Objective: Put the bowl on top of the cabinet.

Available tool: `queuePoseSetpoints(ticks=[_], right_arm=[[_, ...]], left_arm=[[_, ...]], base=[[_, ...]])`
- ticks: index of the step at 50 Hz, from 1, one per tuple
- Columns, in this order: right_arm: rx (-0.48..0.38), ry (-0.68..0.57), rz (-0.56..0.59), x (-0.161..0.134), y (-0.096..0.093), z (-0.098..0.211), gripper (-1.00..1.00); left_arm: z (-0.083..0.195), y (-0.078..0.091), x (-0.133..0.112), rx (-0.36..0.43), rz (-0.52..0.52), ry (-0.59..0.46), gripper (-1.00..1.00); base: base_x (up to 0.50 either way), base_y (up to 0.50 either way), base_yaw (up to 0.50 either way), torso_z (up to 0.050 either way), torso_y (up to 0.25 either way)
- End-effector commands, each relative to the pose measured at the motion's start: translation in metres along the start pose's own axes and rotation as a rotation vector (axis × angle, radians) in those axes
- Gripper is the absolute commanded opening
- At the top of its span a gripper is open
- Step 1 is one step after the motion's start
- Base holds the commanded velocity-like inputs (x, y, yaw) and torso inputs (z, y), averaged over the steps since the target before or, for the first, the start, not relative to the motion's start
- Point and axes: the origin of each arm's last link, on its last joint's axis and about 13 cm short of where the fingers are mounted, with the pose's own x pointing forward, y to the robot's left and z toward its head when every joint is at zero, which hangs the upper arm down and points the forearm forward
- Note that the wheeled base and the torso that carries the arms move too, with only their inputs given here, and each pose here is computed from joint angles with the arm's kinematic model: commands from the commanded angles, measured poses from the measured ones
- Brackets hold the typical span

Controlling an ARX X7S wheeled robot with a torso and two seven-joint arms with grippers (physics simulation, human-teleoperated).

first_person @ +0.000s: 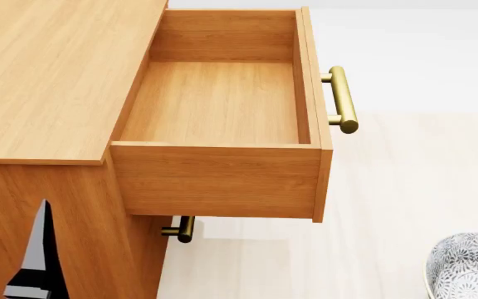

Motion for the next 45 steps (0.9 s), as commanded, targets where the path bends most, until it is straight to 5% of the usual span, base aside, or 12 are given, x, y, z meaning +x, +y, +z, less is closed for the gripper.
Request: queuePoseSetpoints(ticks=[1, 45], right_arm=[[0.026, 0.011, -0.050, 0.002, -0.011, 0.013, 1.00], [0.092, -0.067, -0.223, 0.006, -0.060, 0.019, 1.00]], left_arm=[[-0.001, 0.000, 0.006, -0.004, 0.013, -0.018, 1.00], [-0.015, -0.001, 0.008, 0.004, 0.017, 0.018, 1.00]], base=[[0.00, 0.00, 0.00, 0.000, 0.000], [0.00, 0.00, 0.00, 0.000, 0.000]])
